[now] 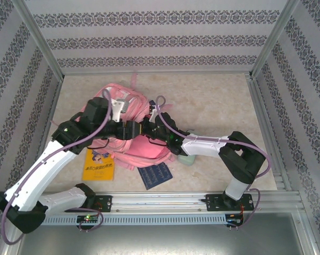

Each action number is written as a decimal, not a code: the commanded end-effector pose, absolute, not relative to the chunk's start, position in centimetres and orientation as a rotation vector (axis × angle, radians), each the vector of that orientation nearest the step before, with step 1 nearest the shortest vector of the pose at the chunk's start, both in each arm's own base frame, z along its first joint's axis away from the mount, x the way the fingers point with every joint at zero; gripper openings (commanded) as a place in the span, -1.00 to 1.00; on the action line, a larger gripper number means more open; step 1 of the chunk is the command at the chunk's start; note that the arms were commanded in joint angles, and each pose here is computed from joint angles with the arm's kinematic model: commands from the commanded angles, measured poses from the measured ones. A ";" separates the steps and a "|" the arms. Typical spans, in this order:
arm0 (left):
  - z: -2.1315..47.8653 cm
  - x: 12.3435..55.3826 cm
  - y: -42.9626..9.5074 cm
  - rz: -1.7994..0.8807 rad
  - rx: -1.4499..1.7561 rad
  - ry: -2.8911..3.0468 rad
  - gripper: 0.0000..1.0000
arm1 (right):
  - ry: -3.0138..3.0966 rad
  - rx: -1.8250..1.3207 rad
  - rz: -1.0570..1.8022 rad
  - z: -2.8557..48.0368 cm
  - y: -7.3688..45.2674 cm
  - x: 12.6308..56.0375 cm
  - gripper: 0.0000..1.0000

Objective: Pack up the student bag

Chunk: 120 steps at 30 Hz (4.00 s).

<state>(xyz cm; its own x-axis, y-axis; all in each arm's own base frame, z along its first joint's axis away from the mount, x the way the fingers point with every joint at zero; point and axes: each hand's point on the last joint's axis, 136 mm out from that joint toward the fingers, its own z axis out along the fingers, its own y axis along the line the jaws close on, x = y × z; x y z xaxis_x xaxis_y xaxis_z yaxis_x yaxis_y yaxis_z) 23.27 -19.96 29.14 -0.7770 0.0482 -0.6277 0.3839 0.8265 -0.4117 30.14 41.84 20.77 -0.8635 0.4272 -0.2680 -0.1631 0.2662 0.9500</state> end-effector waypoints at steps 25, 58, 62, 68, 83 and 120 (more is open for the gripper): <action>29.7 26.5 -17.7 -0.331 0.344 2.244 -1.00 | 2.082 0.100 1.438 21.8 41.3 28.7 -0.40; 44.8 36.7 -14.0 -0.407 0.297 1.921 -1.00 | 2.148 -0.213 0.803 21.4 28.1 27.4 0.73; 43.2 35.7 -14.9 -0.501 0.300 1.952 -1.00 | 2.166 -0.231 0.755 21.7 26.3 27.6 0.67; 39.9 33.6 -17.1 -0.733 0.294 2.016 -1.00 | 2.206 -0.177 0.678 21.0 23.1 27.7 0.60; 37.1 30.8 -17.2 -0.861 0.248 1.941 -1.00 | 2.696 0.614 0.218 12.2 12.6 22.3 0.95; 37.7 30.7 -20.3 -0.999 0.336 1.944 -1.00 | 2.696 0.695 0.244 6.0 13.7 25.4 0.57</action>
<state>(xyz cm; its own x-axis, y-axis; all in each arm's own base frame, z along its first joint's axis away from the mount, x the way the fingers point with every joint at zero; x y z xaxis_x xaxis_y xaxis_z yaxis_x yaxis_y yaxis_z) 30.88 -18.29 32.15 -0.6633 -0.1443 -0.7343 0.4383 0.7205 -0.5374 24.62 15.18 3.74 -0.8579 0.4736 -0.1994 0.4325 0.8750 0.2175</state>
